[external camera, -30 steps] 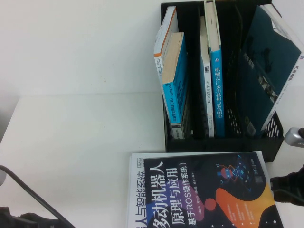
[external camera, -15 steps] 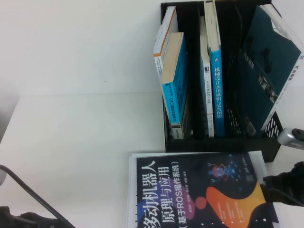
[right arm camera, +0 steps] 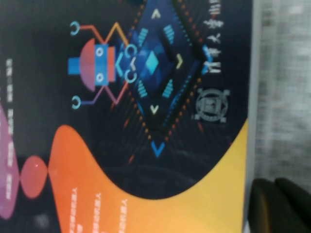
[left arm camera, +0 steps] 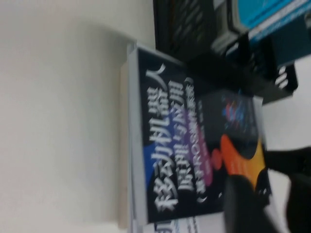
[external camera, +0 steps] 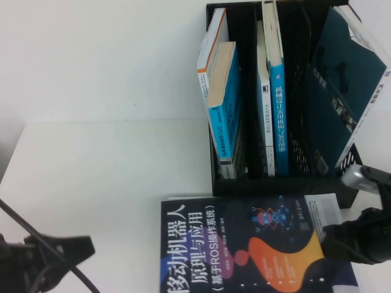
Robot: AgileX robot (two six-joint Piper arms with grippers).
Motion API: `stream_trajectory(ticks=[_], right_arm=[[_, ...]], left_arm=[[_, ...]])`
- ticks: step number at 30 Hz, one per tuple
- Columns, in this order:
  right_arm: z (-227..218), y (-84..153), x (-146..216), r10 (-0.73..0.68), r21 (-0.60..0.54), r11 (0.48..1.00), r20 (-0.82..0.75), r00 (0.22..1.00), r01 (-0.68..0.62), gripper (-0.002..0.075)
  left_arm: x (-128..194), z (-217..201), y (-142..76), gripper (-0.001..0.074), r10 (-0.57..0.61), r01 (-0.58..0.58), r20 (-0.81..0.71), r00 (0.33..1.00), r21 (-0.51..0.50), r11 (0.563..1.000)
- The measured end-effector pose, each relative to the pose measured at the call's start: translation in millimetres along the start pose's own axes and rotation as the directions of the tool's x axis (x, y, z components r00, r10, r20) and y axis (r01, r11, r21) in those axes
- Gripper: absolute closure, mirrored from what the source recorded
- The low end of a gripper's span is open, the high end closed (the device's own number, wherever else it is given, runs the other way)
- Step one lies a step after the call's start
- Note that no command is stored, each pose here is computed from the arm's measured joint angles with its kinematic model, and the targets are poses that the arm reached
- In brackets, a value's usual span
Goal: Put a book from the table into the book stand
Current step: Push book with right arm
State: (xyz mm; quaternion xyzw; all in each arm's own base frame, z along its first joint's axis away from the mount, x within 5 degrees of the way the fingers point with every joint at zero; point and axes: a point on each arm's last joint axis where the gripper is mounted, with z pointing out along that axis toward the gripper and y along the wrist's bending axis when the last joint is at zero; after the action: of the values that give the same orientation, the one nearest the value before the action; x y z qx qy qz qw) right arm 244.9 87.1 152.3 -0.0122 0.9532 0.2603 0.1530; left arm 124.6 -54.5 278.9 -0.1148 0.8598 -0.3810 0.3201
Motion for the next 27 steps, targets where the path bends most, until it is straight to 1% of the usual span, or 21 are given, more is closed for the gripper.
stream_trajectory(ticks=[1,3,5,6,7,8,10,12,16,19,21,24,27], right_arm=[[2,3,1,-0.007,-0.003,1.000,0.000,1.000,0.007,0.0718],[5,10,1,-0.033,-0.009,0.999,-0.004,0.999,0.033,0.0718],[9,18,2,-0.061,-0.019,0.998,-0.008,0.998,0.061,0.0718],[10,21,2,-0.074,-0.023,0.997,-0.009,0.997,0.074,0.0718],[11,25,3,-0.087,-0.029,0.996,-0.012,0.996,0.087,0.0718],[13,29,3,-0.097,-0.036,0.995,-0.015,0.995,0.096,0.0718],[14,34,3,-0.112,-0.046,0.993,-0.015,0.994,0.112,0.0718],[15,37,2,-0.115,-0.051,0.992,-0.013,0.993,0.115,0.0718],[15,38,2,-0.127,-0.052,0.991,-0.008,0.992,0.127,0.0718],[15,38,2,-0.131,-0.052,0.990,-0.008,0.991,0.131,0.0718],[15,38,2,-0.134,-0.050,0.990,-0.006,0.991,0.133,0.0718],[15,38,2,-0.136,-0.047,0.990,-0.003,0.991,0.135,0.0718],[15,38,1,-0.136,-0.046,0.990,-0.002,0.991,0.135,0.0718]], left_arm=[[-1,0,0,0.0575,-0.006,0.006,0.012,1.000,0.005,1.000],[-5,3,0,0.0411,-0.028,0.028,0.027,0.999,0.008,1.000],[-7,7,3,0.0272,-0.044,0.044,0.017,0.999,-0.001,0.999],[-9,11,4,0.0218,-0.059,0.059,0.005,0.998,-0.007,0.998],[-10,15,7,0.0186,-0.073,0.073,-0.009,0.997,-0.019,0.997],[-13,20,9,0.0170,-0.081,0.081,-0.023,0.996,-0.029,0.996],[-19,29,13,0.0164,-0.077,0.075,-0.049,0.996,-0.049,0.996],[-26,41,16,0.0174,-0.076,0.071,-0.084,0.994,-0.056,0.996],[-42,62,24,0.0215,-0.096,0.093,-0.158,0.983,-0.027,0.995],[-56,74,34,0.0241,-0.110,0.118,-0.216,0.970,0.026,0.993],[-67,78,42,0.0249,-0.114,0.142,-0.269,0.956,0.084,0.986],[-80,83,57,0.0253,-0.088,0.149,-0.335,0.938,0.163,0.975],[-86,93,75,0.0255,-0.092,0.163,-0.376,0.922,0.162,0.973]])
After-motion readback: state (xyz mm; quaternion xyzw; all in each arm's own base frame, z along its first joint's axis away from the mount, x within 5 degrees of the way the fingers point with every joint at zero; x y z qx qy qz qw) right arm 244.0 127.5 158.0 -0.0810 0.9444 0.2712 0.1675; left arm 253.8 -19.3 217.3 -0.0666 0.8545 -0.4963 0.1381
